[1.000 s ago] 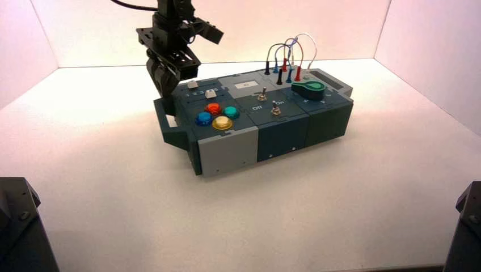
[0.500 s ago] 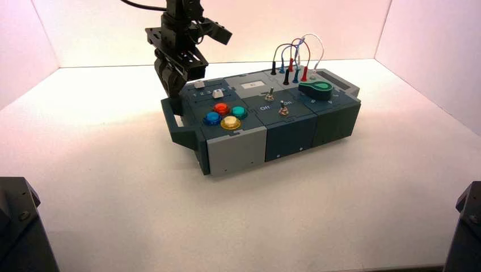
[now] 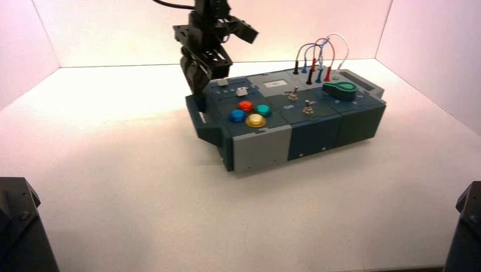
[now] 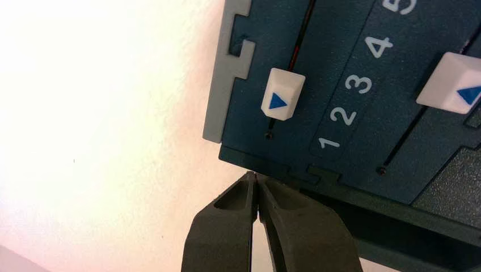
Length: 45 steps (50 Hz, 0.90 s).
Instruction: Move the box to the right.
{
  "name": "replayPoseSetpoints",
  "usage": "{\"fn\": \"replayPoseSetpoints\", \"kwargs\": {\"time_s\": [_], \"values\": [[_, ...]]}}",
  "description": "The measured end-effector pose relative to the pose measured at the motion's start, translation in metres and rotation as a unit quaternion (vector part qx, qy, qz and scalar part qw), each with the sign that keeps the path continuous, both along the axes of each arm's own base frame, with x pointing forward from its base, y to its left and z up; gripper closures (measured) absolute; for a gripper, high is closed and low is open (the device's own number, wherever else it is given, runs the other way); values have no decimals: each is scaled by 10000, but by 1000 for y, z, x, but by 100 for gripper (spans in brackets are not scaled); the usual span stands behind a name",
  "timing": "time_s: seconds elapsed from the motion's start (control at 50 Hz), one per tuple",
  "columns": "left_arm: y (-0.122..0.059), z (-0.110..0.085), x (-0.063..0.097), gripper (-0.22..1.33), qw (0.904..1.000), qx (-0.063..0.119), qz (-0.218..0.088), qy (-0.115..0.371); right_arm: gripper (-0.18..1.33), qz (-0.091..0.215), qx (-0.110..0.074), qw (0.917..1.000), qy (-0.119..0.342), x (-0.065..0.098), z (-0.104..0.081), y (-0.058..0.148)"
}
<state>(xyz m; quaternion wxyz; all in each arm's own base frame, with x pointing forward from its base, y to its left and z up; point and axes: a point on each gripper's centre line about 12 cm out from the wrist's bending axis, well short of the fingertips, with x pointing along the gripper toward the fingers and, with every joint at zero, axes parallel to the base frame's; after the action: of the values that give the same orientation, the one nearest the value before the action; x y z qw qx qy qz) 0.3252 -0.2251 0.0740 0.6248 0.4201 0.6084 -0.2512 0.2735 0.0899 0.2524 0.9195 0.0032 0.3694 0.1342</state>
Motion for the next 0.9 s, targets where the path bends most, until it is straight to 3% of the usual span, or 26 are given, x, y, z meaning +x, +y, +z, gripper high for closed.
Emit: {"fn": "replayPoseSetpoints", "kwargs": {"time_s": [0.42, 0.9], "values": [[-43, 3, 1, 126, 9994, -45, -345, -42, 128, 1, -4, 10000, 15, 0, 0, 0], [-59, 4, 14, 126, 9992, -62, -375, -81, 128, 5, -15, 10000, 51, -1, 0, 0]]}}
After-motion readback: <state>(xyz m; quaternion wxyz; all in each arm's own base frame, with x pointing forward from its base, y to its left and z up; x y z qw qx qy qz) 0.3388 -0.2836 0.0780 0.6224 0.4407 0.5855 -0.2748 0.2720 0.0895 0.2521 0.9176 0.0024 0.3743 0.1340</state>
